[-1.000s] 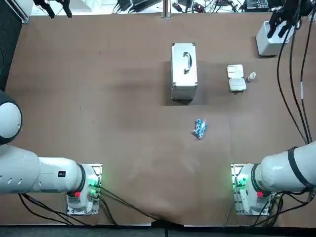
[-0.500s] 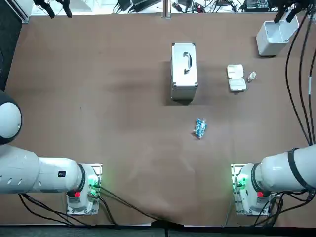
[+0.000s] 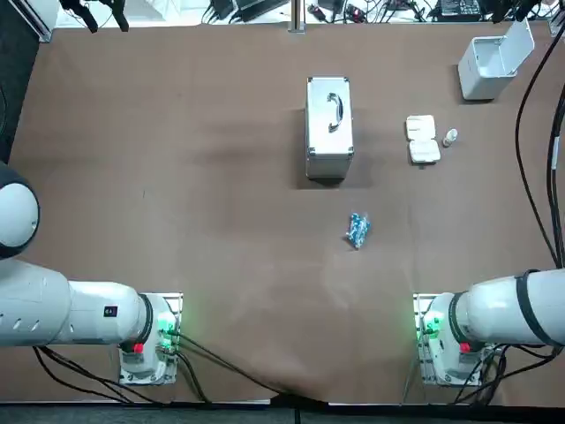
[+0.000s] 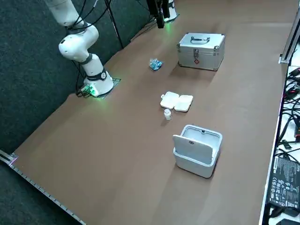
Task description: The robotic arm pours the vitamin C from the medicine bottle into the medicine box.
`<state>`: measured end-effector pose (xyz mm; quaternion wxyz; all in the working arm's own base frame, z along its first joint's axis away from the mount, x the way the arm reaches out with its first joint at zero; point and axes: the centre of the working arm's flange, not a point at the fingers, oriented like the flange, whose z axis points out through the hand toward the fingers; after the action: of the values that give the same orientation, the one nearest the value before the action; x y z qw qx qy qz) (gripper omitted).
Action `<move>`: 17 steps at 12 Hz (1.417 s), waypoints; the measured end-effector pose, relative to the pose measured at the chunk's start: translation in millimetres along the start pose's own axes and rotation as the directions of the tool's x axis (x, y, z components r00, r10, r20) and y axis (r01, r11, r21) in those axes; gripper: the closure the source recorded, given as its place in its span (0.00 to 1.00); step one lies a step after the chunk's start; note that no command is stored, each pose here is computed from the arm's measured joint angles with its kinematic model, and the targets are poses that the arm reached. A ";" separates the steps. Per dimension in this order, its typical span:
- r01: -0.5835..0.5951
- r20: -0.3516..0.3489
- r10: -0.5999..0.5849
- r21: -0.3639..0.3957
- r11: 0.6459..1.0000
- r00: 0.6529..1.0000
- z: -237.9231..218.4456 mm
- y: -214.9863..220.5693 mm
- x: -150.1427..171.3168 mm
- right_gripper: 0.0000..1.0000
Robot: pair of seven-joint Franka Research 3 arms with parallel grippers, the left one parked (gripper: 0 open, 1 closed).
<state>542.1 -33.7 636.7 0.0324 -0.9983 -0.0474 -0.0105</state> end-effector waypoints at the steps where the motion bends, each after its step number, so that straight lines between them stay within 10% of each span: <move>1: 0.006 0.015 -0.006 0.003 1.000 1.000 0.2 -3.9 -2.3 0.33; 17: 0.004 -0.004 -0.004 -0.030 1.000 1.000 4.6 -1.1 1.9 0.33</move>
<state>543.9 -32.1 632.3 0.0173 -0.9985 -0.0492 -0.0134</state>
